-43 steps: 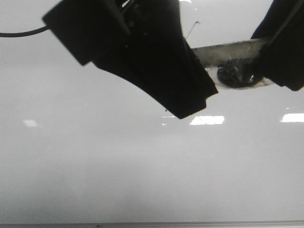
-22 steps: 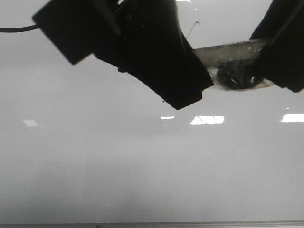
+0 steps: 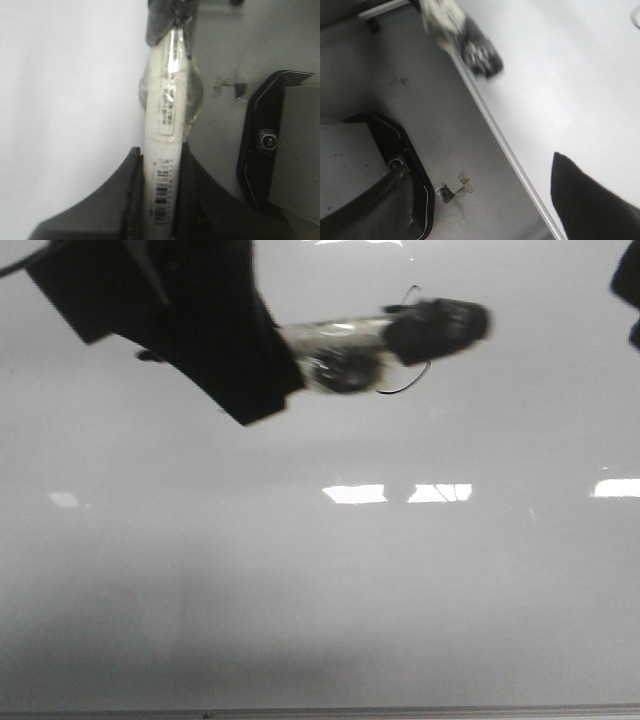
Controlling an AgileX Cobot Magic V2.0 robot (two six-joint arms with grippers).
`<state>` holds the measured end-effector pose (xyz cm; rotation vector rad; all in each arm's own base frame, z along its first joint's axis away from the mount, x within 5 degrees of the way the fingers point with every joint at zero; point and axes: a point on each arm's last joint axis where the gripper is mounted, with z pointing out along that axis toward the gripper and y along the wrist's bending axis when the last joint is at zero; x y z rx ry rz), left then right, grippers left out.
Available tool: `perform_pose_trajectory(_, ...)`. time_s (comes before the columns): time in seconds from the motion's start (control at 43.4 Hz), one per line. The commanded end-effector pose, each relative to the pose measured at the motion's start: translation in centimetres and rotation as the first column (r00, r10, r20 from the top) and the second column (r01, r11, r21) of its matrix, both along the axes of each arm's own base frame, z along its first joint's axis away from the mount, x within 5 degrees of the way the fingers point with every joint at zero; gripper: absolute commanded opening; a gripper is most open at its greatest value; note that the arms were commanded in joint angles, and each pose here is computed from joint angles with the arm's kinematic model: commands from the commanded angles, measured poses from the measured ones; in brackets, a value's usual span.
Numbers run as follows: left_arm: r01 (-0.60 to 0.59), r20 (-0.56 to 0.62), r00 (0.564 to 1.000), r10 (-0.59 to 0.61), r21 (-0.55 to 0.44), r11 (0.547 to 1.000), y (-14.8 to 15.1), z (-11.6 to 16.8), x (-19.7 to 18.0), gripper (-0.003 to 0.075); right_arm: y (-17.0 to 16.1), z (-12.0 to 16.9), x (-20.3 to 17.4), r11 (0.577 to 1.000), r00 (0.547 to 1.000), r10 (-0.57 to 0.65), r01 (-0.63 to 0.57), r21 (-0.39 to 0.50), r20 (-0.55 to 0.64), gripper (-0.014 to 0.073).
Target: Write number 6 on whiteboard
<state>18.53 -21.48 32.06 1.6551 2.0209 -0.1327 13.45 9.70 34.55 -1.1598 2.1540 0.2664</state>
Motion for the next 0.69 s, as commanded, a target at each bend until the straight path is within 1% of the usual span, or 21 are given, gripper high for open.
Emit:
perform_pose_trajectory(0.0,-0.267,0.092,0.957,0.274,-0.079,0.96,3.4,3.2,1.3,-0.002,-1.4,2.0,-0.1,0.991,0.99,-0.117,0.112,0.074,0.077,0.0592)
perform_pose_trajectory(0.046,-0.399,0.092,0.909,0.406,-0.087,0.913,5.3,3.8,1.9,-0.002,-1.9,2.2,-0.1,0.987,0.986,-0.144,0.138,0.081,0.086,0.0592)
perform_pose_trajectory(0.069,-0.462,0.092,0.878,0.469,-0.095,0.882,6.3,4.0,2.3,-0.002,-2.1,2.2,-0.1,0.985,0.984,-0.156,0.149,0.083,0.089,0.0592)
perform_pose_trajectory(0.115,-0.543,0.095,0.828,0.553,-0.111,0.832,8.3,4.3,2.6,-0.002,-2.3,2.3,-0.1,0.983,0.981,-0.172,0.164,0.085,0.092,0.0592)
perform_pose_trajectory(0.161,-0.59,0.107,0.79,0.603,-0.134,0.796,10.1,4.5,2.5,-0.002,-2.4,2.3,0.0,0.982,0.98,-0.178,0.17,0.085,0.092,0.0592)
perform_pose_trajectory(0.207,-0.641,0.115,0.742,0.661,-0.168,0.749,12.0,4.5,2.5,-0.002,-2.5,2.3,0.0,0.981,0.979,-0.181,0.173,0.085,0.092,0.0592)
perform_pose_trajectory(0.23,-0.671,0.116,0.708,0.696,-0.193,0.715,13.1,4.6,2.4,-0.002,-2.5,2.3,0.0,0.981,0.979,-0.181,0.173,0.085,0.092,0.0592)
perform_pose_trajectory(0.276,-0.702,0.123,0.666,0.736,-0.228,0.674,14.6,4.2,2.3,-0.002,-2.4,2.2,0.0,0.981,0.979,-0.181,0.173,0.085,0.092,0.0592)
perform_pose_trajectory(0.299,-0.726,0.125,0.629,0.767,-0.257,0.638,15.6,4.2,2.2,-0.002,-2.4,2.2,0.0,0.981,0.979,-0.181,0.174,0.085,0.092,0.0592)
perform_pose_trajectory(0.345,-0.754,0.119,0.571,0.812,-0.315,0.576,17.0,3.7,2.1,-0.002,-2.4,2.2,0.0,0.981,0.979,-0.181,0.174,0.086,0.092,0.0592)
perform_pose_trajectory(0.369,-0.773,0.106,0.527,0.843,-0.353,0.527,17.8,3.6,2.1,-0.002,-2.4,2.2,0.0,0.981,0.979,-0.182,0.174,0.087,0.093,0.0592)
perform_pose_trajectory(0.415,-0.783,0.079,0.475,0.877,-0.416,0.462,18.7,3.0,2.0,-0.002,-2.4,2.2,0.0,0.981,0.979,-0.182,0.174,0.087,0.093,0.0592)
perform_pose_trajectory(0.438,-0.79,0.059,0.442,0.895,-0.447,0.419,19.3,2.8,2.0,-0.002,-2.4,2.2,0.0,0.981,0.979,-0.182,0.174,0.087,0.094,0.0592)
perform_pose_trajectory(0.507,-0.788,-0.004,0.391,0.92,-0.519,0.332,20.2,1.7,2.3,-0.002,-2.4,2.2,0.0,0.981,0.979,-0.182,0.174,0.088,0.095,0.0592)
perform_pose_trajectory(0.553,-0.781,-0.041,0.366,0.93,-0.557,0.283,20.6,1.0,2.5,-0.002,-2.4,2.2,0.0,0.981,0.978,-0.183,0.174,0.089,0.096,0.0592)
perform_pose_trajectory(0.576,-0.78,-0.053,0.351,0.935,-0.568,0.26,20.9,0.6,2.6,-0.002,-2.4,2.2,0.0,0.981,0.978,-0.183,0.174,0.089,0.096,0.0592)
perform_pose_trajectory(0.645,-0.764,-0.083,0.322,0.943,-0.61,0.208,21.4,-0.5,3.0,-0.002,-2.4,2.2,0.0,0.981,0.978,-0.183,0.174,0.089,0.096,0.0592)
perform_pose_trajectory(0.668,-0.76,-0.1,0.31,0.945,-0.623,0.183,21.5,-0.8,3.2,-0.002,-2.4,2.2,0.0,0.981,0.978,-0.183,0.174,0.089,0.096,0.0592)
